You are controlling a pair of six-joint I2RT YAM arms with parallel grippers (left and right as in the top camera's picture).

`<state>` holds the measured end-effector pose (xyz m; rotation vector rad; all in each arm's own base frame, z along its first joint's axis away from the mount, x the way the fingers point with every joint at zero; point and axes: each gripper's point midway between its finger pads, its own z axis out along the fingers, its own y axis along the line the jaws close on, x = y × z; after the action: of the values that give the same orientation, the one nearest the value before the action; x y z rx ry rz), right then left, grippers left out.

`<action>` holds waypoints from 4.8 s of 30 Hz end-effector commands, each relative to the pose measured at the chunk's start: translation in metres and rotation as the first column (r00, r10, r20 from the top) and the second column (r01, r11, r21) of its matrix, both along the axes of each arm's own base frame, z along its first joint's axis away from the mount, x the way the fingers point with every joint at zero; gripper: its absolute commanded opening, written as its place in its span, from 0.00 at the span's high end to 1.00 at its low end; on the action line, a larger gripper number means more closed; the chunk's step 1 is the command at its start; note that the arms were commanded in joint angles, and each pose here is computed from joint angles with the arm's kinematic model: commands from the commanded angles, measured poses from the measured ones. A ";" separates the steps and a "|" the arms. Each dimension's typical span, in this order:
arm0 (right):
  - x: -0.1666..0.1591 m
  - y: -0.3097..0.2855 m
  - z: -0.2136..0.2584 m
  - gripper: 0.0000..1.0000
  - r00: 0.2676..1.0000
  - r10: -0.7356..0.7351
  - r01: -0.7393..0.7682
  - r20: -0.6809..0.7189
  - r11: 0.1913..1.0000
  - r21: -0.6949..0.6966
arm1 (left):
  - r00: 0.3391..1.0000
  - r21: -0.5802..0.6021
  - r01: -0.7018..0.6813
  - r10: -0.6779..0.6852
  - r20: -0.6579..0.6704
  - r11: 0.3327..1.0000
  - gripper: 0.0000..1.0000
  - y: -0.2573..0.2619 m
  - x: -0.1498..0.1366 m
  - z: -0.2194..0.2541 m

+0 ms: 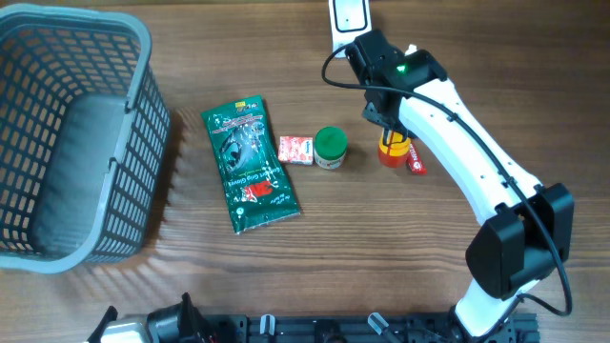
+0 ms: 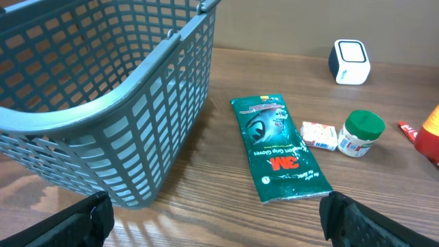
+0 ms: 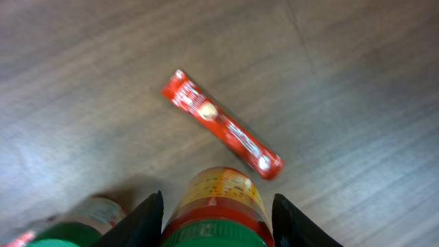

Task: Scan the item barcode

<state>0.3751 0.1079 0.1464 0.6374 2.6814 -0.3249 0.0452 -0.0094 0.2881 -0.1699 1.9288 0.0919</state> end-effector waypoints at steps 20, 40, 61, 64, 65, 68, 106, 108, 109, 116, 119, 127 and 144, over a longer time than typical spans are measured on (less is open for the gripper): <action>-0.071 -0.032 0.056 0.62 0.985 -0.071 0.054 0.155 0.993 0.108 | 1.000 -0.005 0.008 -0.008 0.007 1.000 0.00 -0.002 0.000 0.000; -0.053 0.002 -0.014 0.42 0.964 0.088 -0.118 0.252 0.987 0.111 | 1.000 -0.004 0.007 -0.007 0.007 1.000 0.00 -0.002 0.000 0.000; -0.075 -0.062 0.080 0.00 0.941 -0.337 0.210 0.000 0.587 0.782 | 1.000 -0.004 0.007 -0.007 0.007 1.000 0.01 -0.002 0.000 0.000; -0.062 -0.059 0.047 0.00 0.961 -0.250 0.235 -0.120 0.501 0.833 | 1.000 -0.005 0.008 -0.008 0.007 1.000 0.00 -0.002 0.000 0.000; -0.058 -0.058 0.033 0.00 0.962 -0.219 0.250 -0.161 0.478 0.842 | 1.000 -0.004 0.007 -0.007 0.007 1.000 0.00 -0.002 0.000 0.000; -0.047 -0.049 0.000 0.00 0.972 -0.088 0.235 -0.218 0.409 0.882 | 1.000 -0.004 0.007 -0.007 0.007 1.000 0.00 -0.002 0.000 0.000; -0.099 0.040 -0.122 0.01 0.757 0.145 0.619 -0.638 0.157 0.770 | 1.000 -0.004 0.007 -0.007 0.007 1.000 0.00 -0.002 0.000 0.000; -0.101 0.040 -0.126 0.01 0.725 0.110 0.665 -0.680 0.144 0.733 | 1.000 -0.004 0.007 -0.007 0.007 1.000 0.00 -0.002 0.000 0.000; -0.102 0.040 -0.129 0.01 0.700 0.087 0.697 -0.709 0.133 0.705 | 1.000 -0.004 0.007 -0.007 0.007 1.000 0.00 -0.002 0.000 0.000; -0.107 0.038 -0.141 0.18 0.664 0.040 0.737 -0.746 0.134 0.663 | 1.000 -0.004 0.007 -0.007 0.007 1.000 0.00 -0.002 0.000 0.000; -0.113 0.026 -0.159 0.21 0.665 -0.027 0.728 -0.747 0.246 0.640 | 1.000 -0.005 0.008 -0.008 0.007 1.000 0.00 -0.002 0.000 0.000; -0.106 0.020 -0.167 0.59 0.772 0.023 0.595 -0.636 0.328 0.734 | 1.000 -0.005 0.008 -0.008 0.007 1.000 0.00 -0.002 0.000 0.000; -0.113 0.019 -0.053 0.61 0.922 0.077 0.328 -0.380 0.367 0.871 | 1.000 -0.005 0.008 -0.008 0.007 1.000 0.00 -0.002 0.000 0.000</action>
<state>0.2637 0.1287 0.0684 1.3012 3.0089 1.3505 0.0452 -0.0094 0.2881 -0.1699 1.9288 0.0919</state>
